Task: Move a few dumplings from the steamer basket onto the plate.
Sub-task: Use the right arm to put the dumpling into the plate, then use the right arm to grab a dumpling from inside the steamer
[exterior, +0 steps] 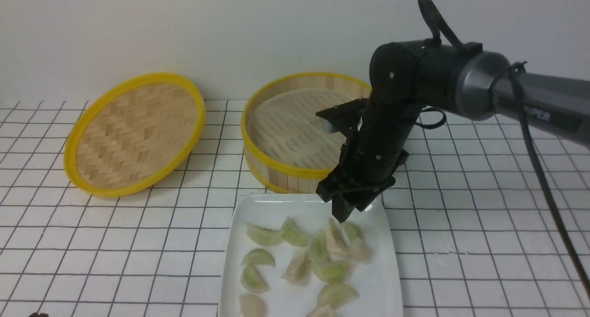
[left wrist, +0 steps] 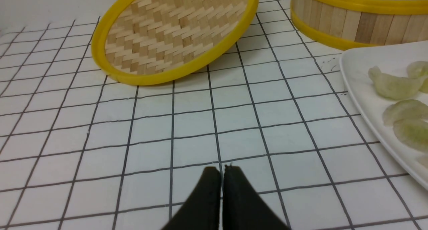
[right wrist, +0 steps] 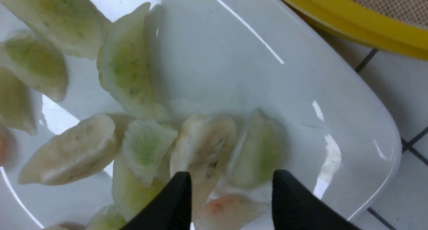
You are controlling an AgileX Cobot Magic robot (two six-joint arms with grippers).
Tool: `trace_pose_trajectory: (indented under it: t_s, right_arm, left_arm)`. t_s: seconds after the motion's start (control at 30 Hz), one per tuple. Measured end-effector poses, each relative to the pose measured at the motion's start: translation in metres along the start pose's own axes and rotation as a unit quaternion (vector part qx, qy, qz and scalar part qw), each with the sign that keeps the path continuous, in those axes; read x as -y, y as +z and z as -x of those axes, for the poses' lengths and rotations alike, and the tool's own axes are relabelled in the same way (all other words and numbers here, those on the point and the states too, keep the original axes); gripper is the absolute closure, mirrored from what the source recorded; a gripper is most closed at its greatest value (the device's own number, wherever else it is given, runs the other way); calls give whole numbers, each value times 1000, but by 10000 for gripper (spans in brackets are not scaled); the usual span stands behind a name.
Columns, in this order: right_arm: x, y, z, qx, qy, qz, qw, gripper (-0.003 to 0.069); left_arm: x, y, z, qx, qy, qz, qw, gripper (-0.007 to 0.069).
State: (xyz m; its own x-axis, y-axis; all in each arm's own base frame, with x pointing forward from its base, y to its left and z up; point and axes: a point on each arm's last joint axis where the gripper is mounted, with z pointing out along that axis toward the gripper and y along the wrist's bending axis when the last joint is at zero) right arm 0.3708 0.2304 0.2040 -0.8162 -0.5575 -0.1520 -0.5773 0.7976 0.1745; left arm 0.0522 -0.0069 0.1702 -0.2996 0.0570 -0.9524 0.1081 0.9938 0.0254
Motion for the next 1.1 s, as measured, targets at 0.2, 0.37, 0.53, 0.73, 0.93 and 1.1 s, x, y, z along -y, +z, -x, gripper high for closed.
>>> trace_pose_trajectory:
  t_s: [0.2, 0.37, 0.53, 0.73, 0.93, 1.1]
  right_arm:
    - [5, -40, 31, 102, -5, -48, 994, 152]
    - [30, -60, 71, 187, -13, -107, 976, 137]
    - [62, -37, 100, 215, -10, -139, 967, 150]
    - [83, -7, 114, 229, -2, -135, 964, 195]
    - [88, 22, 123, 248, -53, -134, 958, 205]
    - [92, 31, 127, 265, -89, -144, 949, 207]
  left_arm:
    - [0, 0, 0, 0, 0, 0, 1000, 631]
    - [0, 0, 0, 0, 0, 0, 1000, 631]
    - [0, 0, 0, 0, 0, 0, 1000, 631]
    - [0, 0, 0, 0, 0, 0, 1000, 631]
    - [0, 0, 0, 0, 0, 0, 1000, 631]
    - [0, 0, 0, 0, 0, 0, 1000, 631]
